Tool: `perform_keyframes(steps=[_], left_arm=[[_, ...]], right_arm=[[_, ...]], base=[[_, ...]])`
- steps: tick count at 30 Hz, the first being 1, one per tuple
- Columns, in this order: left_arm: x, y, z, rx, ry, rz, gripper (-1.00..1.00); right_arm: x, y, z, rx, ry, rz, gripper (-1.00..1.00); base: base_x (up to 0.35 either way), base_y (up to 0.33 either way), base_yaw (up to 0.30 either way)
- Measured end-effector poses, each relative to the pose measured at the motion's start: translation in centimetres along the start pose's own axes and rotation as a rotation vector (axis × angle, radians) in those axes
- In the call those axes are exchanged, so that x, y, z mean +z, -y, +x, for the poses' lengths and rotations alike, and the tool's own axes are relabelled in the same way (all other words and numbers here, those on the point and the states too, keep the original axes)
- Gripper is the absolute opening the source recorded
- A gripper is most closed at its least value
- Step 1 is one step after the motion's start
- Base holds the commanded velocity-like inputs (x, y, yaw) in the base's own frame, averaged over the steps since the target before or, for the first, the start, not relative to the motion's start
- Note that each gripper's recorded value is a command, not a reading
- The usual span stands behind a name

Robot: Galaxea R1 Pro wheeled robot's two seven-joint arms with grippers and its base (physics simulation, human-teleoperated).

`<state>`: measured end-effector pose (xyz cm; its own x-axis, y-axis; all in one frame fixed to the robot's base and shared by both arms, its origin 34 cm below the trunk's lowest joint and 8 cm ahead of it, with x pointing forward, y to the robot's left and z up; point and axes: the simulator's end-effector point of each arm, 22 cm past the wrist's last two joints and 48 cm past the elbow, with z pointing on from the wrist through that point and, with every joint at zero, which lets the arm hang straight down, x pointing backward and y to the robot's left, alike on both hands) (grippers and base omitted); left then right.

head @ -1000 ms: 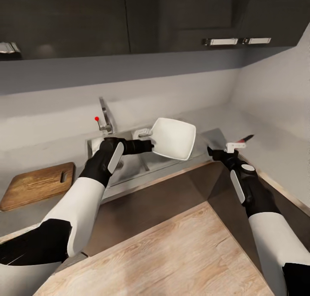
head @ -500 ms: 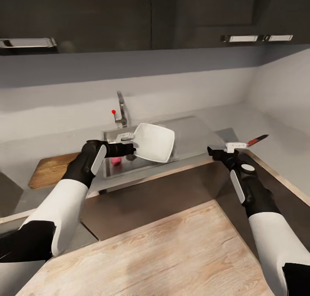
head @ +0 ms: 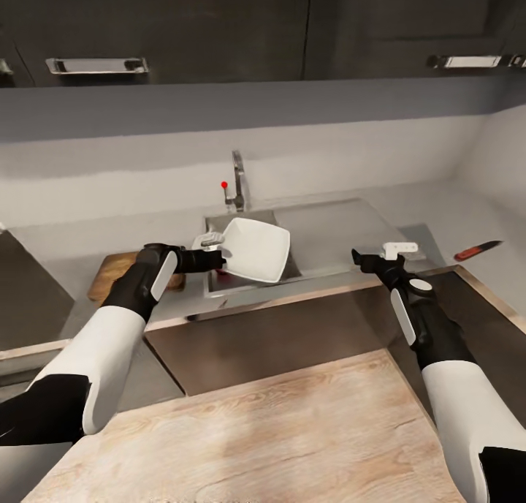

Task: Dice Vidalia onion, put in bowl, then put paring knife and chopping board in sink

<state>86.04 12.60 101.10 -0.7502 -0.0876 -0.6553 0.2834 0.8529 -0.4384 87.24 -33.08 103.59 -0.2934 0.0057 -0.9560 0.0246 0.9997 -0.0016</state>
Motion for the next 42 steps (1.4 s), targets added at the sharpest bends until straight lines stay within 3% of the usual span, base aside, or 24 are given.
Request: perform_keyframes(steps=[9,24,29,30,35,42], left_arm=[[0.4,-0.3,0.4,-0.004,-0.008,-0.002,-1.0],[0.7,-0.7,0.8,-0.011,-0.015,-0.003,-1.0],[0.1,-2.2,0.2,-0.046,0.008,-0.011,-1.0],[-1.0,-2.7,-0.9,-0.102,0.049,0.039,-1.0],[-2.9,-2.6,-2.1,-0.146,0.089,0.165,-1.0],[-3.3,-2.8,-2.1,-0.153,0.087,0.178,-1.0]], right_arm=[[0.2,0.0,0.5,0.0,-0.007,0.0,1.0],[0.5,0.0,1.3,0.0,-0.018,0.0,1.0],[0.5,0.0,1.5,0.0,-0.022,0.0,1.0],[0.5,0.0,1.6,0.0,-0.022,0.0,1.0],[0.6,0.0,1.8,0.0,-0.025,0.0,1.0],[0.6,0.0,1.8,0.0,-0.026,0.0,1.0]], base=[[-0.022,0.027,0.243],[-0.123,0.259,0.243],[-0.067,0.202,0.243],[-0.014,0.076,0.243],[-0.004,0.023,0.199],[0.0,0.001,0.029]])
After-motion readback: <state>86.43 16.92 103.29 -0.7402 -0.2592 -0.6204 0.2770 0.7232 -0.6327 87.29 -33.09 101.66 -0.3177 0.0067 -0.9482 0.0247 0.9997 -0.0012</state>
